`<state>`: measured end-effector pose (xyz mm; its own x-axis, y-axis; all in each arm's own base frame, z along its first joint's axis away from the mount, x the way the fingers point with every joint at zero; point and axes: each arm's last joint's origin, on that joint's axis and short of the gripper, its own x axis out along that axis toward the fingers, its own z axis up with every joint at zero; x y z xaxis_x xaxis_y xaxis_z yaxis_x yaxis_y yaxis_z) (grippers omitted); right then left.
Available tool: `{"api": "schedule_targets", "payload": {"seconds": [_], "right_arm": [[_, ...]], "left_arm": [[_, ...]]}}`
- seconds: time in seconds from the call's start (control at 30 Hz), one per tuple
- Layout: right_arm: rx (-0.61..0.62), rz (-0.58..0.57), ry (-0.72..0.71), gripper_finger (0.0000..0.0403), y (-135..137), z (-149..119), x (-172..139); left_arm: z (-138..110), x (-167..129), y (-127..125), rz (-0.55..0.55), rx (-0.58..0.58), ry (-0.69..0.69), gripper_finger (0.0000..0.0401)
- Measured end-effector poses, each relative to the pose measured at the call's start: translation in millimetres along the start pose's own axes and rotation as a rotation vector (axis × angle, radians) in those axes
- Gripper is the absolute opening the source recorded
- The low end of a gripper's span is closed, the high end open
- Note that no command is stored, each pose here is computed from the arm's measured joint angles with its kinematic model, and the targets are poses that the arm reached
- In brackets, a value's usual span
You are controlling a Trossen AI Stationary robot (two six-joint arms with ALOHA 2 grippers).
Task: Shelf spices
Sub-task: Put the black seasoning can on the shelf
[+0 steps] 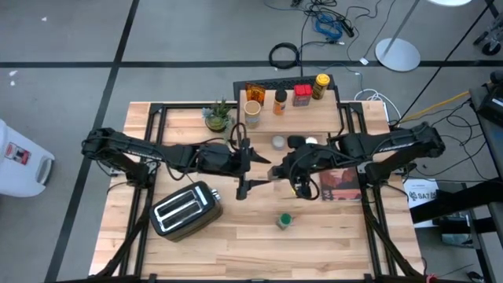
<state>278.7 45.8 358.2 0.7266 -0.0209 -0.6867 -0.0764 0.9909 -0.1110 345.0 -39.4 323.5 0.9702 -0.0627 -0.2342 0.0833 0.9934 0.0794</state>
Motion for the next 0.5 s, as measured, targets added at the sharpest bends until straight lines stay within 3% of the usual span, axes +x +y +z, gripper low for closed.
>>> {"api": "schedule_targets", "payload": {"seconds": [0.5], "right_arm": [[-0.034, 0.024, -0.054, 0.0109, 3, 8, 13]], "left_arm": [[-5, 6, 0, 0.021, 0.017, 0.021, 0.0292]]}}
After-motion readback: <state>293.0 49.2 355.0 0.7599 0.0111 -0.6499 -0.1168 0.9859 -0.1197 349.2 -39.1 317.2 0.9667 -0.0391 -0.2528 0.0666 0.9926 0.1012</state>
